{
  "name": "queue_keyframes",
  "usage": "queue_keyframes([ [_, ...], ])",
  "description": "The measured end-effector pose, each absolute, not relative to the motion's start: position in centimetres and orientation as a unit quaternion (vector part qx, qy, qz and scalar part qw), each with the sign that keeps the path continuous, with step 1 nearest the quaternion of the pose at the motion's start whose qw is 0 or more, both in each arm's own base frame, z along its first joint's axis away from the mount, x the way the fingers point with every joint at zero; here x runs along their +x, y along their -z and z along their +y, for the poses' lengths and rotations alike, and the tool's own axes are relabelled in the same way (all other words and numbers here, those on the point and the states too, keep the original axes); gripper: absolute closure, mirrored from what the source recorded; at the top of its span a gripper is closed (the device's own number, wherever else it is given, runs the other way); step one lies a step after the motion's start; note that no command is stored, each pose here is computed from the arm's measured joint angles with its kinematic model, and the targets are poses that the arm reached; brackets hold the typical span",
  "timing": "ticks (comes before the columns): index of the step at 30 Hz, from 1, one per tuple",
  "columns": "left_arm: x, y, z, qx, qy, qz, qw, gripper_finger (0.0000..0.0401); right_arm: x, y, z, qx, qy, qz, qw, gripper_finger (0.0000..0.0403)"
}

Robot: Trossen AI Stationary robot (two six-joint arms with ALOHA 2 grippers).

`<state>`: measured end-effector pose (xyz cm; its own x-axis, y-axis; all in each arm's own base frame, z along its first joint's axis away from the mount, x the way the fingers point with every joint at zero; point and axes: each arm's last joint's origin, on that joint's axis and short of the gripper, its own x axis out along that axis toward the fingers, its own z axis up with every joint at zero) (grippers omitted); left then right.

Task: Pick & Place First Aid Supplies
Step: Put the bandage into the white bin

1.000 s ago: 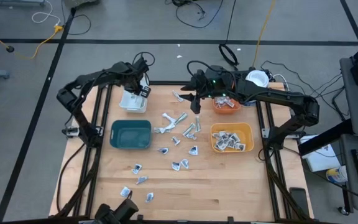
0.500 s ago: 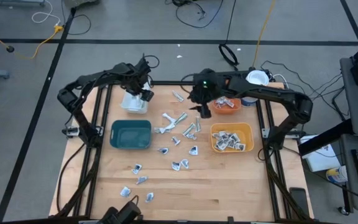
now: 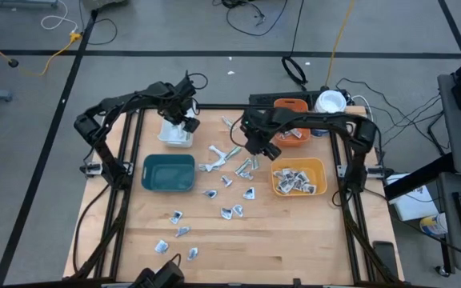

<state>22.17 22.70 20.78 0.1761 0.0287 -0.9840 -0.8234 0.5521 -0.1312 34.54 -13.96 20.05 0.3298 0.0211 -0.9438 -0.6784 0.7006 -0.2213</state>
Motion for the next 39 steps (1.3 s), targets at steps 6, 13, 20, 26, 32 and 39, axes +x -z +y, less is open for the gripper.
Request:
queue_keyframes([
  [6,22.2,-20.8,22.6,-0.351,-0.304,0.565,0.682,0.0099,35.4,-17.7,-13.7,-0.314,-0.256,0.546,0.733,0.0161],
  [13,22.4,-20.8,22.4,-0.34,-0.293,0.573,0.687,0.0094,35.8,-16.5,-13.5,-0.314,-0.269,0.549,0.726,0.0163],
  [20,22.2,-20.8,22.2,-0.337,-0.285,0.584,0.682,0.0093,36.0,-16.0,-13.6,-0.316,-0.271,0.549,0.725,0.0196],
  [26,22.1,-20.8,22.1,-0.333,-0.28,0.59,0.68,0.0093,35.9,-16.0,-13.5,-0.305,-0.279,0.545,0.73,0.0241],
  [32,22.1,-20.8,22.1,-0.334,-0.28,0.59,0.68,0.0093,35.9,-16.1,-13.4,-0.302,-0.28,0.544,0.731,0.0265],
  [39,22.1,-20.8,22.1,-0.343,-0.286,0.587,0.676,0.0093,35.9,-16.1,-13.3,-0.293,-0.293,0.53,0.739,0.0267],
])
